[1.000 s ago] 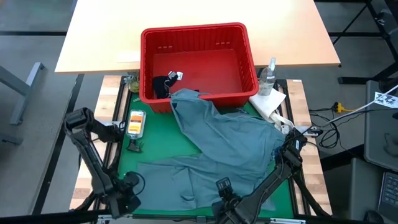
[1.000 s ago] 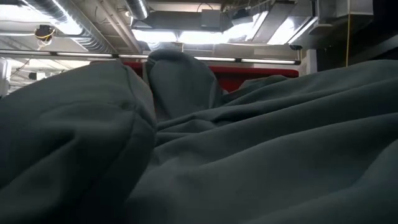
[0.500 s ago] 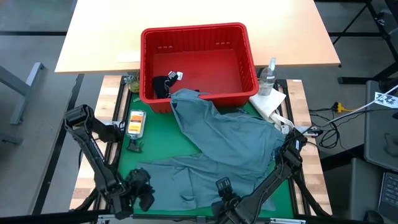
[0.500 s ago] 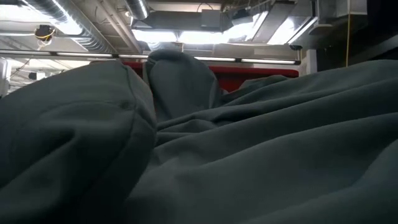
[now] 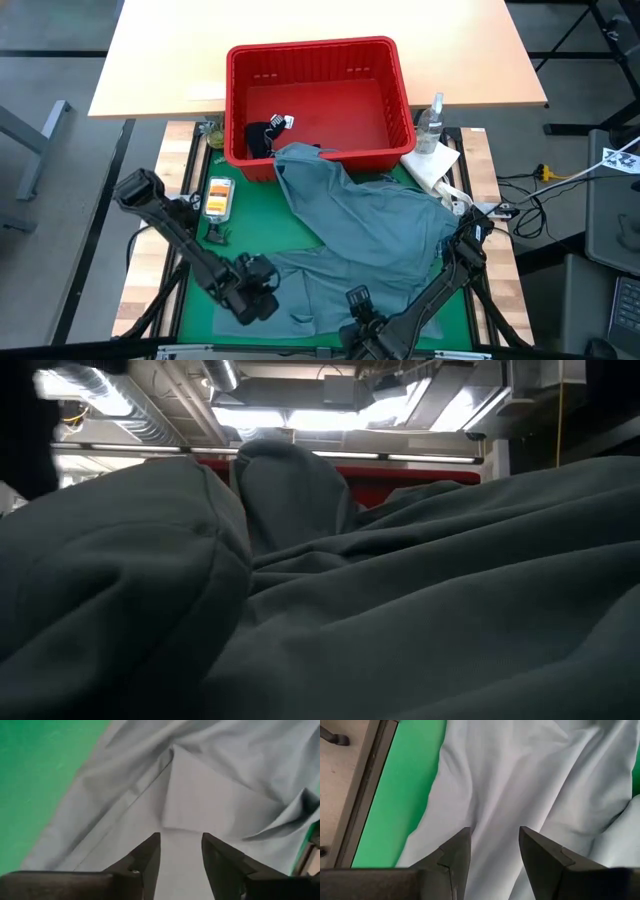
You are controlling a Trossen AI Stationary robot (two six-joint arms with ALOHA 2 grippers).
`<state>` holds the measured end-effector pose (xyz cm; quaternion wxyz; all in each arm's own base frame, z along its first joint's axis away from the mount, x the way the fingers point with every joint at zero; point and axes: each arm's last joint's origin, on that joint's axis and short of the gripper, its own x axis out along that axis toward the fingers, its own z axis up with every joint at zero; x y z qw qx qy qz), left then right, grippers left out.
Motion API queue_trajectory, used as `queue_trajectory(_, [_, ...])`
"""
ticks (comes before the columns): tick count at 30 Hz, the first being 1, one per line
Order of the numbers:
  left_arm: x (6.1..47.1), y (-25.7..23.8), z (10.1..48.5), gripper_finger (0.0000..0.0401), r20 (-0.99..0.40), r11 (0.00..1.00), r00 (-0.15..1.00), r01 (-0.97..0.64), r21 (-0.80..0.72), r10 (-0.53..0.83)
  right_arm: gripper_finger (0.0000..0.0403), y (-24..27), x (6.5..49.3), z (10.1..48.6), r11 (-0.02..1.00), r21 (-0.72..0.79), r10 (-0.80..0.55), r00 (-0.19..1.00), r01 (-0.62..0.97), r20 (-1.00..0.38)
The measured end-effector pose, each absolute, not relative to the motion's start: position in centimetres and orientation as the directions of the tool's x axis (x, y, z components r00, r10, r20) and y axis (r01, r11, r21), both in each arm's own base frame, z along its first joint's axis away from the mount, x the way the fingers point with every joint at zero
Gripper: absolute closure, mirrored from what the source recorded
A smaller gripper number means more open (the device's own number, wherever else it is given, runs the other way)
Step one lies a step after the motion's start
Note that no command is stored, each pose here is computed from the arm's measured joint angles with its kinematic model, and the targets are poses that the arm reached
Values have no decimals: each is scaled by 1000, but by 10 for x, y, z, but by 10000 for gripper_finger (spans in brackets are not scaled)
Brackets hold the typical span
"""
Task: Fold Laundry from Bin
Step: Fold the blue pants on top of the blue shirt
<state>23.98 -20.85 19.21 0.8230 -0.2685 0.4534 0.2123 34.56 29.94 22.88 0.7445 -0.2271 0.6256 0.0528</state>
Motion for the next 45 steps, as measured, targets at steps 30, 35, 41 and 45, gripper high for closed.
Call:
queue_trajectory(30, [272, -194, 154, 244, -919, 736, 387, -643, -210, 75, 235, 300, 347, 229, 885, -270, -196, 222, -379, -955])
queue_trajectory(35, [273, -194, 153, 249, -920, 735, 385, -645, -209, 77, 235, 302, 348, 229, 888, -264, -184, 236, -376, -954])
queue_trajectory(41, [274, -195, 153, 269, -915, 733, 399, -642, -227, 66, 235, 302, 348, 229, 885, -266, -184, 236, -383, -954])
queue_trajectory(45, [275, -196, 154, 282, -910, 730, 412, -639, -242, 59, 235, 302, 348, 229, 884, -266, -184, 236, -384, -954])
